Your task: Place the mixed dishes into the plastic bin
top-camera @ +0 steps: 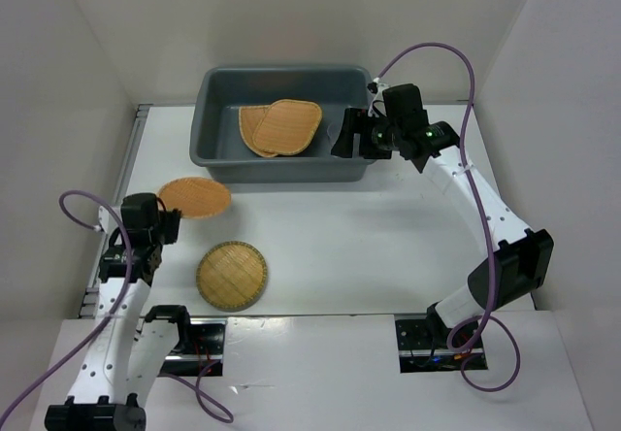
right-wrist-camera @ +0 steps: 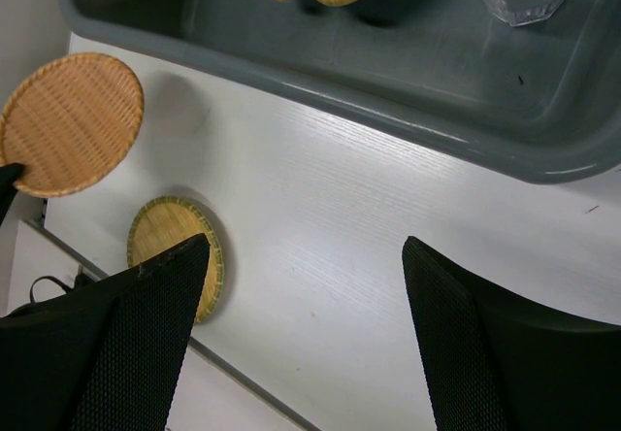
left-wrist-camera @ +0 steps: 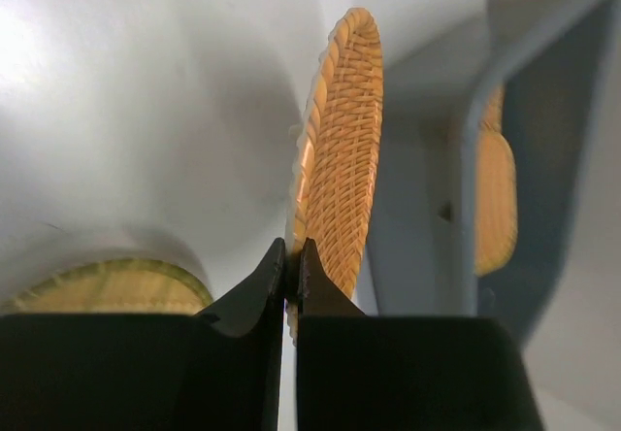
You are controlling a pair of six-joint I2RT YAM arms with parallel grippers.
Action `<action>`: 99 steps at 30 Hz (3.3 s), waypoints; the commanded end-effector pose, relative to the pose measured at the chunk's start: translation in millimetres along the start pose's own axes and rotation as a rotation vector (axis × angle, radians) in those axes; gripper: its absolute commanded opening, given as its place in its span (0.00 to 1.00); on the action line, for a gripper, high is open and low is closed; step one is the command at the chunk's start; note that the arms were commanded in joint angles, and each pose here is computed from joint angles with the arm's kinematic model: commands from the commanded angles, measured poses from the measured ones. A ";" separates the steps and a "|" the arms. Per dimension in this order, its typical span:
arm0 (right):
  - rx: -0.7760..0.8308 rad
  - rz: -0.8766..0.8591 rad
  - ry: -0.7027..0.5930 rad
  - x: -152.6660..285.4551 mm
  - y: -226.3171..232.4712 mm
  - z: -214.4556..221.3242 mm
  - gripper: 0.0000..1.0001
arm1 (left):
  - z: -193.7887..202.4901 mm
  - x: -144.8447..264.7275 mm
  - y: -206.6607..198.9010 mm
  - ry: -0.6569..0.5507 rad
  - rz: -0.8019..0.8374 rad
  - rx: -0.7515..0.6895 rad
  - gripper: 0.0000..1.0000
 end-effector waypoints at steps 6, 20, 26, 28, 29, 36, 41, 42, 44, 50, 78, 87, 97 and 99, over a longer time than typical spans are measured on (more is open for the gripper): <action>0.045 -0.005 -0.066 14.5 7.1 -10.9 0.86 | 47.4 45.3 -62.7 0.397 0.205 -0.052 0.00; 0.018 0.076 -0.138 26.1 -1.8 -31.8 0.87 | 53.3 127.9 -208.8 0.618 0.727 -0.027 0.00; -0.044 0.094 -0.217 45.2 -9.3 -47.1 0.95 | 64.7 59.7 -255.5 0.485 0.735 -0.094 0.00; -0.042 0.091 -0.227 49.4 -7.7 -48.1 0.99 | 76.7 20.2 -268.6 0.464 0.688 -0.117 0.00; -0.042 0.099 -0.231 49.4 -8.9 -48.6 0.99 | 79.6 7.9 -274.2 0.443 0.692 -0.145 0.00; -0.038 0.108 -0.209 49.8 -13.2 -35.5 0.99 | 115.5 -98.0 -297.5 0.383 0.557 -0.221 0.00; -0.048 0.114 -0.184 46.8 -18.4 -28.9 0.99 | 142.7 -164.1 -290.1 0.398 0.449 -0.234 0.00; -0.048 0.114 -0.183 46.8 -18.4 -28.8 0.99 | 145.4 -167.4 -291.8 0.409 0.449 -0.226 0.00; -0.051 0.117 -0.175 46.9 -19.0 -27.0 0.99 | 155.3 -185.1 -282.8 0.430 0.416 -0.209 0.00; -0.043 0.121 -0.166 43.6 -20.7 -26.0 0.99 | 170.3 -212.9 -259.4 0.457 0.345 -0.203 0.00; -0.054 0.127 -0.119 28.1 -26.8 -18.7 0.99 | 141.2 -228.5 -216.9 0.298 0.086 -0.578 0.78; -0.055 0.087 -0.095 21.4 -23.2 -16.4 0.99 | 67.9 -122.4 -235.7 0.084 0.211 -0.675 0.89; -0.053 0.094 -0.106 19.1 -23.4 -23.1 0.99 | 80.2 0.8 -179.2 0.338 0.381 -0.722 0.80; -0.051 0.092 -0.114 20.8 -21.9 -26.0 0.99 | 86.6 14.2 -155.1 0.446 0.373 -0.773 0.76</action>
Point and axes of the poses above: each gripper's point midway between its finger pads, its own x axis back along the fingers, its own y axis along the line the jaws close on, z = x × y, the point moved 4 cm from there along x, back along the fingers, and after that the axes turned 3 degrees about x, right-handed, at the moved point
